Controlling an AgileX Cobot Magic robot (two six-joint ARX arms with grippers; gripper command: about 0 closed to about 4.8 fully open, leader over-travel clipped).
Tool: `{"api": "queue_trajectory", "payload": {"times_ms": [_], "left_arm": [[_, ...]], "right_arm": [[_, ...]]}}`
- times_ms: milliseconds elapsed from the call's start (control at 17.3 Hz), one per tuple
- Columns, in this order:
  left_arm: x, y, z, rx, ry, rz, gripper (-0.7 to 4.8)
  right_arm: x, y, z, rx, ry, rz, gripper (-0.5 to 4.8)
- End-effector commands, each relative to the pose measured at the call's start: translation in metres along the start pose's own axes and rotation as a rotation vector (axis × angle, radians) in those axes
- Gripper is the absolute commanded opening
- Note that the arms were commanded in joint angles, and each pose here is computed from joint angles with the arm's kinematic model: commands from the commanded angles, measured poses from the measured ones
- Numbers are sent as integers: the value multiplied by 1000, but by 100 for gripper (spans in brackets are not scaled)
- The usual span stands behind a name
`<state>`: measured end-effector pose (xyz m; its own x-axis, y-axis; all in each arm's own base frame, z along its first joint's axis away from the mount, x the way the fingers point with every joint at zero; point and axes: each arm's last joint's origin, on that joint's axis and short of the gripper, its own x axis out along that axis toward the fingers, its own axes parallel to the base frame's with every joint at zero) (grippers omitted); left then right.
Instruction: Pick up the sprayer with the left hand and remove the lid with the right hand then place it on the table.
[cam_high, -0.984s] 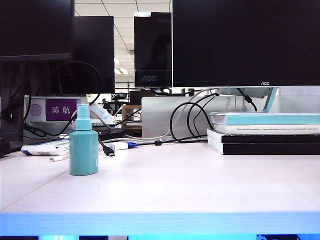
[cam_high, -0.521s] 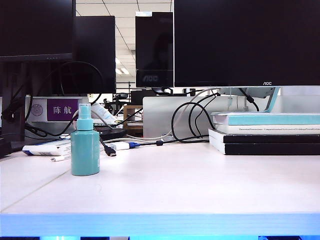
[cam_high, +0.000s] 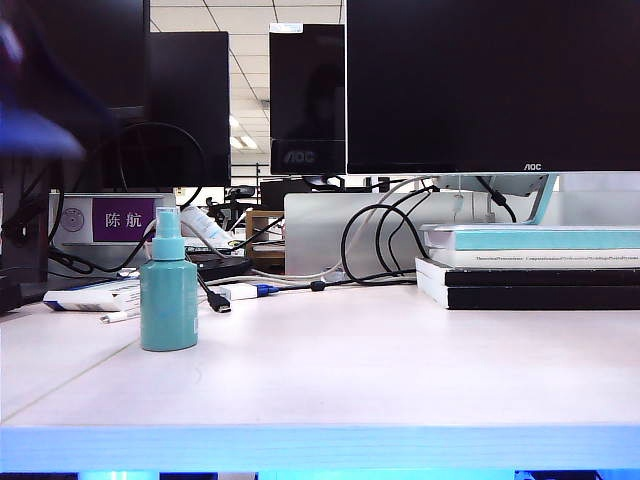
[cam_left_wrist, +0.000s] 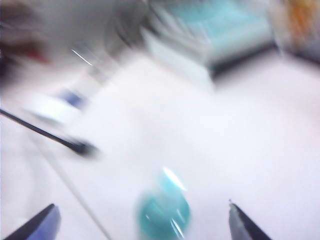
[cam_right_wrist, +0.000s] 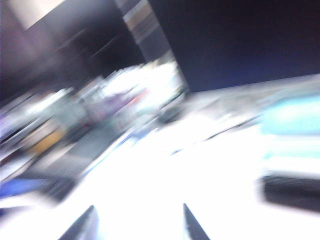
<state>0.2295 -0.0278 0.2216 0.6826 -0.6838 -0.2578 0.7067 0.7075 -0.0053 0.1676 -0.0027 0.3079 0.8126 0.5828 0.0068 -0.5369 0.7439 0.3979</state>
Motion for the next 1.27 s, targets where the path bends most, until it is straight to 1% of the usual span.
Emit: {"api": "queue_trajectory", "payload": {"times_ms": [58,174,232,405,463,579,695,811,926,1158,1274], "left_arm": [[36,6,-38,78,129,-103,479],[47,11,-65,66,239,-115,479],[50,12,-70,71,242,-118,479],[59,18,-73,121,167,-125,479],[61,19,-73,130,152,-130,479],[61,19,-72,133,134,-149,479],[62,19,-69,149,89,-183,479],[63,18,-68,153,78,-185,479],[65,18,-70,124,68,-216,479],[70,19,-79,72,58,-252,479],[73,20,-78,53,23,-271,479]], "right_arm": [[23,-12,17,40,91,126,257],[29,-16,22,47,102,137,257],[29,-16,22,42,97,124,257],[30,-18,21,24,91,101,258],[31,-20,20,29,96,93,267],[35,-27,16,55,118,82,274],[41,-34,11,82,142,74,276],[46,-41,6,107,168,79,275],[49,-44,5,109,171,78,275],[49,-43,9,70,138,92,275],[49,-43,9,73,142,94,275]]}}
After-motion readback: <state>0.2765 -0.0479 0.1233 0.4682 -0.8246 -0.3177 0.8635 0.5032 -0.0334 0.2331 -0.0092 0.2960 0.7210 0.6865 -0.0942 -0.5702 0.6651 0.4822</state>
